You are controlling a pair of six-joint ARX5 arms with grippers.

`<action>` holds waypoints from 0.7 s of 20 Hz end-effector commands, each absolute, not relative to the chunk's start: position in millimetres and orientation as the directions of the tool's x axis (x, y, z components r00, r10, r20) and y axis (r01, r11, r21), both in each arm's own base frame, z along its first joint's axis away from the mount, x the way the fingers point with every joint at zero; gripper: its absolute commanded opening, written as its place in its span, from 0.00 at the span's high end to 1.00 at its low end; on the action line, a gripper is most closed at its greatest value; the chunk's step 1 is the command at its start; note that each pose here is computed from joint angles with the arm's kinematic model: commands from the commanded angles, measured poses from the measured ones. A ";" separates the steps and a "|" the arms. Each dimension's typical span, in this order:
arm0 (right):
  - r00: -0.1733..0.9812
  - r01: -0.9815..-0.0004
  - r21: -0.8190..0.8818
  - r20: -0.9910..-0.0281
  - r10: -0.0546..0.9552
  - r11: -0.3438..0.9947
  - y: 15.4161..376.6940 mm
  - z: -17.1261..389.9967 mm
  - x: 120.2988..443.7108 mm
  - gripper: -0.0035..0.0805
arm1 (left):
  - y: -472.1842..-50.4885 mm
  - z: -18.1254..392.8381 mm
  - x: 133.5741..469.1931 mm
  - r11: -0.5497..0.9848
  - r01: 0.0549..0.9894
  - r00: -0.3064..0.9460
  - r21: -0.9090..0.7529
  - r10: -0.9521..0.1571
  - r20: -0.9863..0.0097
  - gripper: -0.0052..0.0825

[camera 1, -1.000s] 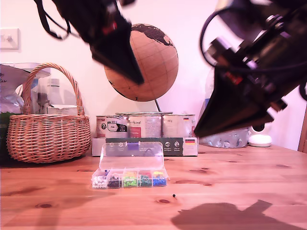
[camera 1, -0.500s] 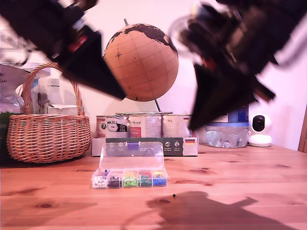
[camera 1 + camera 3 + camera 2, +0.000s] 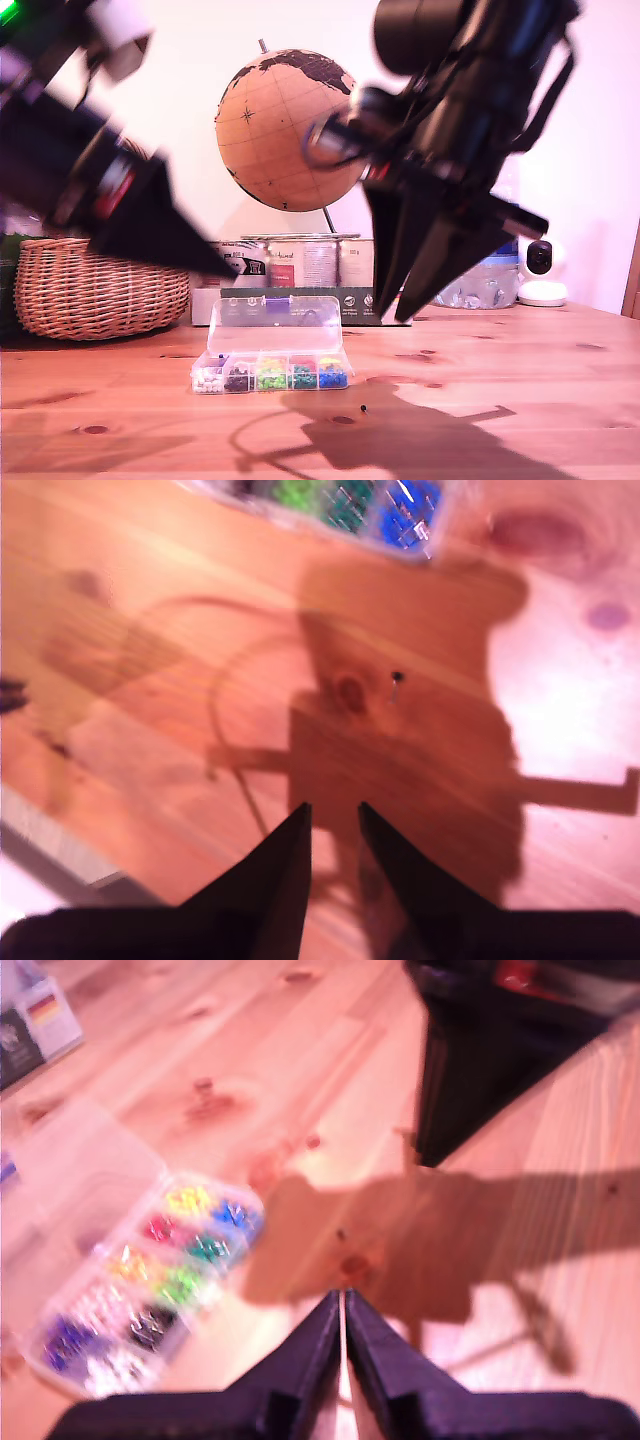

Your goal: Sort the loose pins on the table into their correct compartments

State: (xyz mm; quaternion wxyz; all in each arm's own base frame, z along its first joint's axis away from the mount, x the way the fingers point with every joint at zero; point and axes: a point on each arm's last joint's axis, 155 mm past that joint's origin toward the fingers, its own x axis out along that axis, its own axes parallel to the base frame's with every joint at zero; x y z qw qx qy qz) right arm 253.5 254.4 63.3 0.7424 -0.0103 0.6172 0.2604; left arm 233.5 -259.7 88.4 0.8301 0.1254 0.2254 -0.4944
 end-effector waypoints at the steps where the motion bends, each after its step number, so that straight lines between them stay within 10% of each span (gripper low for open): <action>1: 0.124 -0.400 0.290 -0.923 0.364 0.870 258.6 65.9 263.1 0.81 | -256.7 82.7 230.2 0.487 0.873 0.420 -0.018 -0.772 -0.477 0.97; 14: 0.077 -0.373 0.174 -0.973 0.217 0.912 267.9 39.5 281.1 0.75 | -251.3 71.2 221.9 0.488 0.873 0.426 -0.020 -0.780 -0.458 0.97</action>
